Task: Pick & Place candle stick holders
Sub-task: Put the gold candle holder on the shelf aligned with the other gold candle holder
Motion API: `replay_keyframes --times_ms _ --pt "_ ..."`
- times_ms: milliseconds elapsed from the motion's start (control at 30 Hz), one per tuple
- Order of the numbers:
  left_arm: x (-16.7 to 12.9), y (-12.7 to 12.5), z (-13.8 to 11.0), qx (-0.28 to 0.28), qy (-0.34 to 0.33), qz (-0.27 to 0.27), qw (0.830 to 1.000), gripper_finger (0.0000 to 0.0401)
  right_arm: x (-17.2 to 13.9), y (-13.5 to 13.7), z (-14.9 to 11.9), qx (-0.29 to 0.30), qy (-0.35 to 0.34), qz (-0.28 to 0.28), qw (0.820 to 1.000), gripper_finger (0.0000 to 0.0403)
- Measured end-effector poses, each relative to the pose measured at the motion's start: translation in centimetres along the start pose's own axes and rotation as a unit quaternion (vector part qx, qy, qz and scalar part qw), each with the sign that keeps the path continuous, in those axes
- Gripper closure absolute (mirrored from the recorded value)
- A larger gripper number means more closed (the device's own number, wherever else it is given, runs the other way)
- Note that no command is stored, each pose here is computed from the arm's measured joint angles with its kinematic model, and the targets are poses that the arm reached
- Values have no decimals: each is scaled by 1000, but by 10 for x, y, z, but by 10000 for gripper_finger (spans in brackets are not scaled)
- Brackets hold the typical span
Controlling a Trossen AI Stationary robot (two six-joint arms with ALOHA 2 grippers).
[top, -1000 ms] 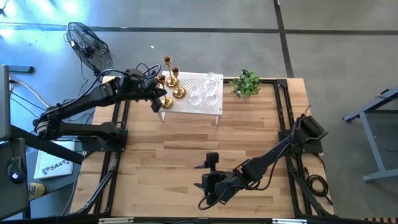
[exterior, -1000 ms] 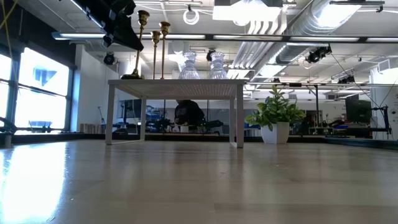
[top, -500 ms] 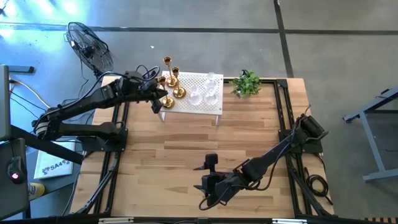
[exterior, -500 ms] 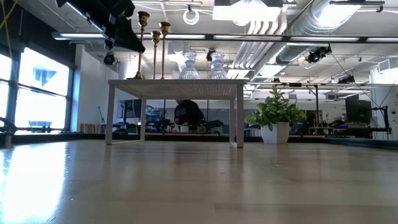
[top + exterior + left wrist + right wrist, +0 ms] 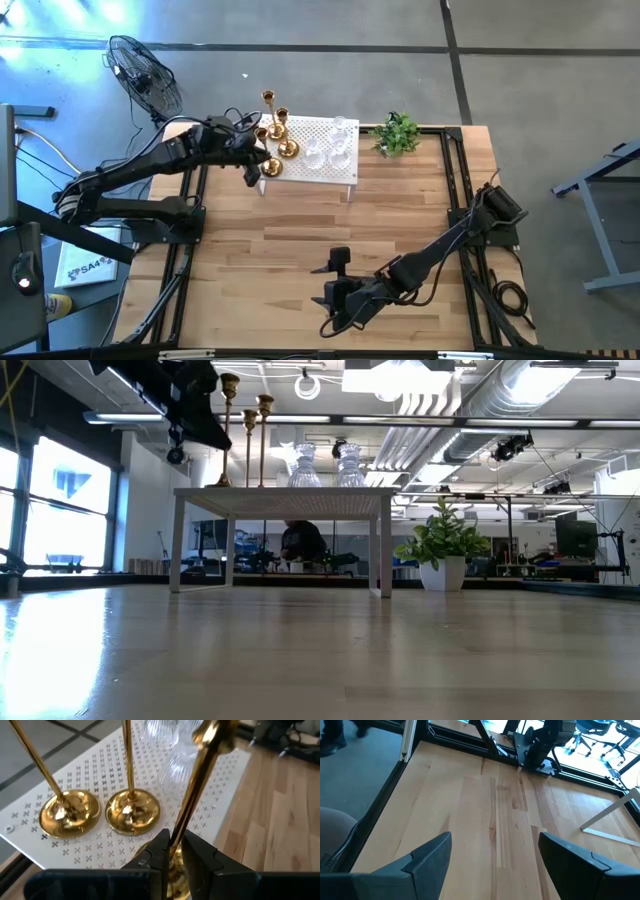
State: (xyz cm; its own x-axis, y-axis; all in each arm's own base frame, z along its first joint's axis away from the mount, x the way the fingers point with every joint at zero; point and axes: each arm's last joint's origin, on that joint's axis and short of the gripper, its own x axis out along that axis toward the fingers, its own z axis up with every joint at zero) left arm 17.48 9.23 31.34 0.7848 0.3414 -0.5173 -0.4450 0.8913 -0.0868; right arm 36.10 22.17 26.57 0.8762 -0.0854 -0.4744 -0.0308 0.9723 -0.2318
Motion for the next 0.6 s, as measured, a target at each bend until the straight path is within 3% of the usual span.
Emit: replay_keyframes --times_ms 600 --pt "-1 0 0 -1 1 7 1000 350 0 0 0 1 0 2 1000 111"
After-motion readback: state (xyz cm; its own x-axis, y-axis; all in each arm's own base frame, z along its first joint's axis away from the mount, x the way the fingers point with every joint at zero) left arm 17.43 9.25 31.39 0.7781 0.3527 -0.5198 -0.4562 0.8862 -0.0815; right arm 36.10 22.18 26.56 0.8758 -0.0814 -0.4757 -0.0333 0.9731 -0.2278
